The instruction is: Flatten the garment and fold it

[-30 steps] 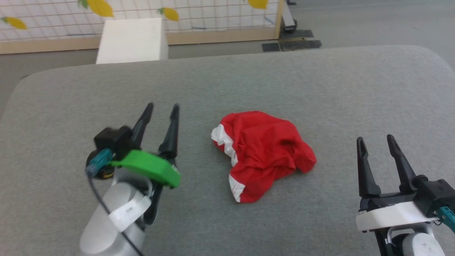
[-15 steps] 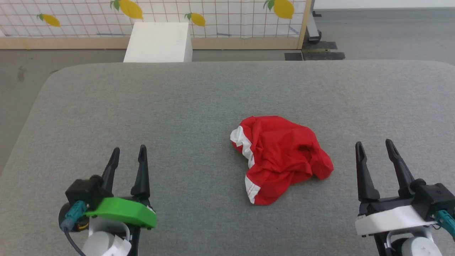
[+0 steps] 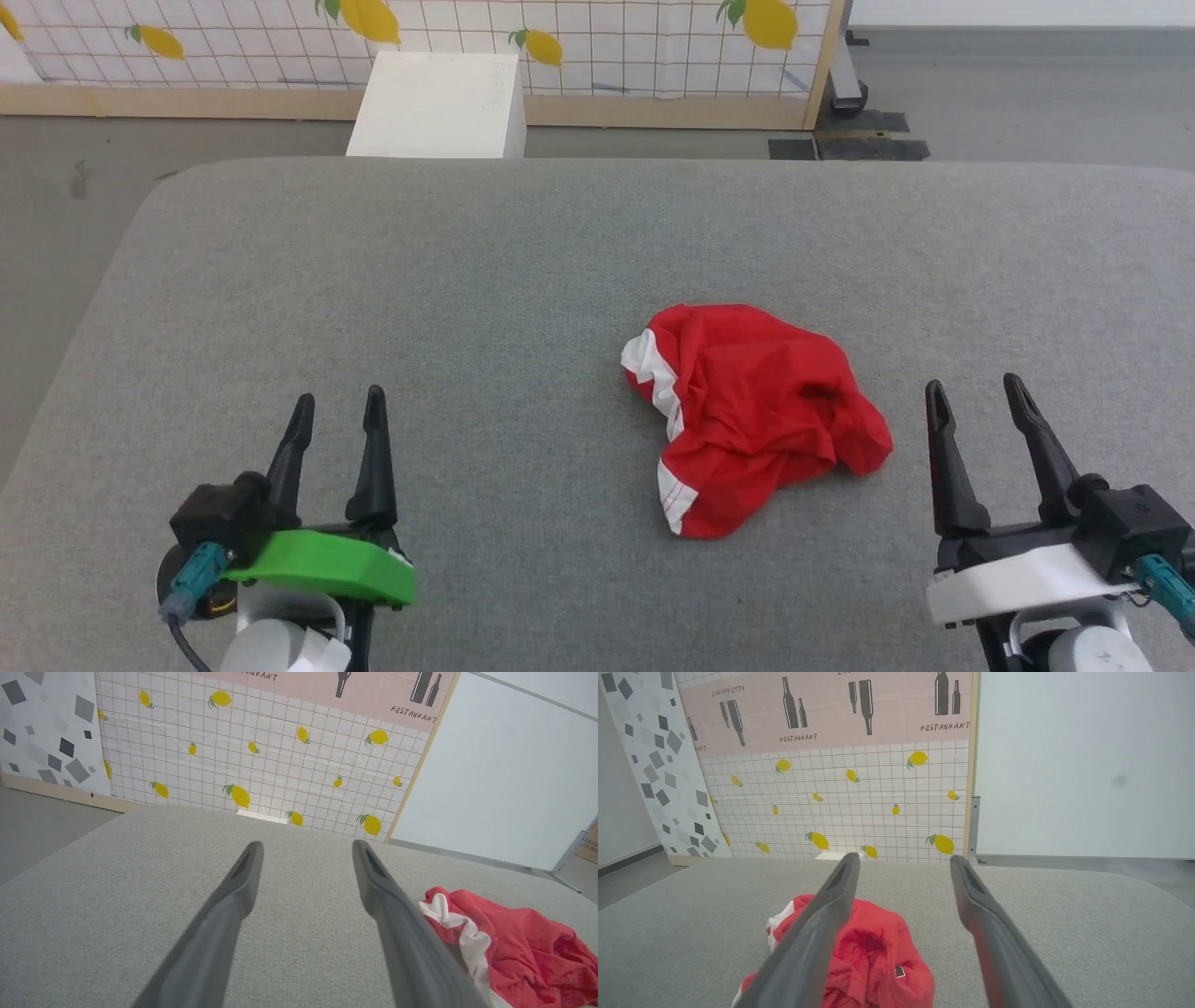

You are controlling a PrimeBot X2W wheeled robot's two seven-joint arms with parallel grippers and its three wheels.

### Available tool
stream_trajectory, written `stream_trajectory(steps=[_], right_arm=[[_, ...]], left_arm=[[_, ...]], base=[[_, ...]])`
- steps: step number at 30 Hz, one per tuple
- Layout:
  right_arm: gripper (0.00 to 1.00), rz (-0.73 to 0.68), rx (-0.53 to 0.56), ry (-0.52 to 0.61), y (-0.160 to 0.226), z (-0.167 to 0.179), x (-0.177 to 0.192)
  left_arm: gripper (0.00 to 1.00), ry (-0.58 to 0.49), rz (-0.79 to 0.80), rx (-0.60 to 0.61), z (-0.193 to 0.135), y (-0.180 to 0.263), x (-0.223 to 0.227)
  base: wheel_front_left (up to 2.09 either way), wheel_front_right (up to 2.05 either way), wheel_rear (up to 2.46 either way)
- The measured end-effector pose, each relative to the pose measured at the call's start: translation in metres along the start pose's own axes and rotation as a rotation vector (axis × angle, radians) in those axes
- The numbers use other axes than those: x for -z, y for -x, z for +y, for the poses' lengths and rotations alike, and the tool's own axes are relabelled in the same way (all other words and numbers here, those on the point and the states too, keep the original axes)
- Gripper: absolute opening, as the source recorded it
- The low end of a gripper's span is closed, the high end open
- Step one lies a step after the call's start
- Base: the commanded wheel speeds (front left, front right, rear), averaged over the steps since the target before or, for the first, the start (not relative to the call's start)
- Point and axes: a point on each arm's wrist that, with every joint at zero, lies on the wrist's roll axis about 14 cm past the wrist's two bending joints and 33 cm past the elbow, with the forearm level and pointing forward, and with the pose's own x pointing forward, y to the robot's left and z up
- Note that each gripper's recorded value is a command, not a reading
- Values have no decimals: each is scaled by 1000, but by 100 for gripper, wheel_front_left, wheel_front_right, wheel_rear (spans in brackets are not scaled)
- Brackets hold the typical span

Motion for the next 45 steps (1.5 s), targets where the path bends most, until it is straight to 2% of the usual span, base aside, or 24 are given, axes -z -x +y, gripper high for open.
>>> stream_trajectory(steps=[18, 22, 25, 28, 33, 38, 45], right_arm=[[100, 0, 1, 0, 2, 0, 0], [100, 0, -29, -14, 1, 10, 0], [100, 30, -88, -30, 0, 31, 5], [100, 140, -177, -44, 2, 62, 24], [100, 432, -317, -45, 13, 107, 75], [100, 673, -396, -11, 19, 126, 115], [100, 864, -466, 6, 21, 142, 147]], left_arm=[[100, -5, 2, -5, 2, 0, 1], [100, -5, 4, -8, 2, 2, 1], [100, -5, 8, -9, 2, 4, 2], [100, -5, 10, -12, 3, 5, 3], [100, -5, 23, -17, 5, 7, 7], [100, -2, 47, -23, 7, 7, 16], [100, 9, 72, -44, 14, 4, 25]], base=[[0, 0, 0], [0, 0, 0], [0, 0, 0], [0, 0, 0], [0, 0, 0], [0, 0, 0], [0, 0, 0]])
